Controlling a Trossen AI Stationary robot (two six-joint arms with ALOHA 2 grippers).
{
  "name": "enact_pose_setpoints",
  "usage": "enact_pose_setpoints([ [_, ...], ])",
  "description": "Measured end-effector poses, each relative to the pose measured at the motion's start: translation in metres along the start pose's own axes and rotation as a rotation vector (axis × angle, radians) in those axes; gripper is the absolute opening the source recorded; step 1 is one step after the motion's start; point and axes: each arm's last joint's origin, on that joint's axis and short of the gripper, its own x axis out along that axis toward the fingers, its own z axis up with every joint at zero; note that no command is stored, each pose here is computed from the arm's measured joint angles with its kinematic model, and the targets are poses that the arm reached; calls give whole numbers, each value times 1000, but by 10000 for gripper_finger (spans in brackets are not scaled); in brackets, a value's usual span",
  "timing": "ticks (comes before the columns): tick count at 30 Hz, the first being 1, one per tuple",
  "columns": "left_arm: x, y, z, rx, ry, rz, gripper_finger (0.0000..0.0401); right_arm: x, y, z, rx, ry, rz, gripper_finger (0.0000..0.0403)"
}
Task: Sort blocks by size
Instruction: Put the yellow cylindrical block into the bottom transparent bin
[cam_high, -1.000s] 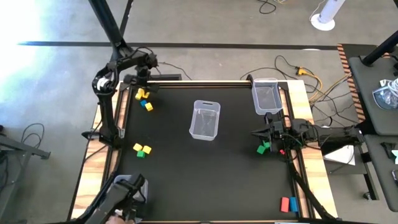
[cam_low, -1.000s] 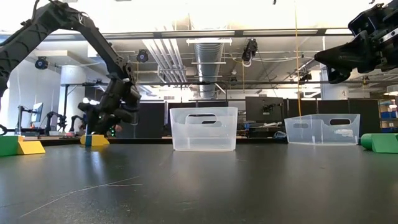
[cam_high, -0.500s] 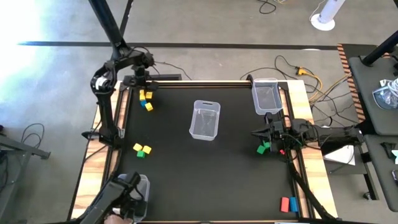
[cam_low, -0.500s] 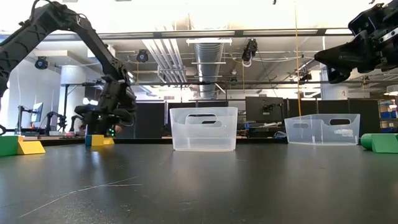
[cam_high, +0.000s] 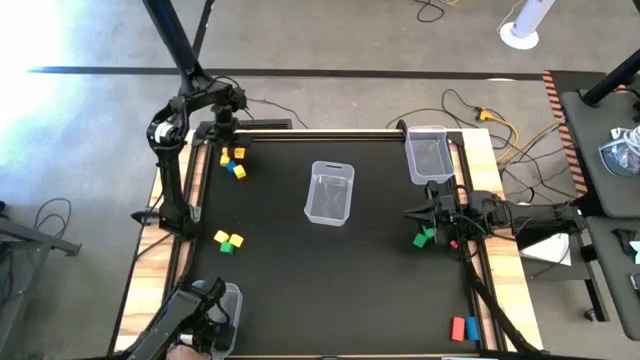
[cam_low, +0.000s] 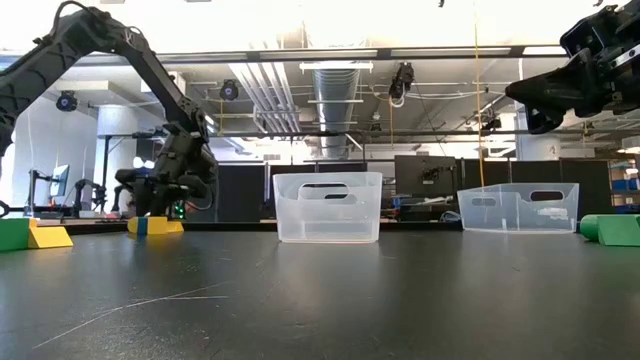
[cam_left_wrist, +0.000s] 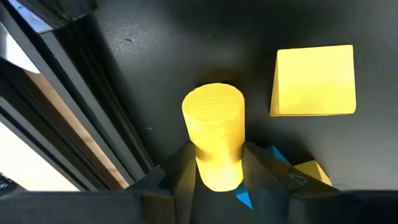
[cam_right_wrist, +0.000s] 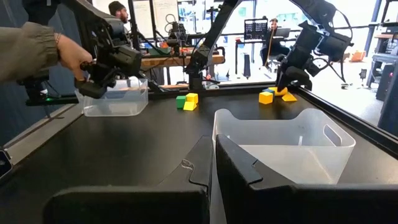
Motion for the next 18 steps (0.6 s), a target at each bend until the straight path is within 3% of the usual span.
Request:
enact_pose_setpoints([
  [9,1,6,4,-14,-3,-34,159,0,0,0,0,0,0,13],
  [18,4,5,14,-2,69,-53,154,0,0,0,0,0,0,13],
])
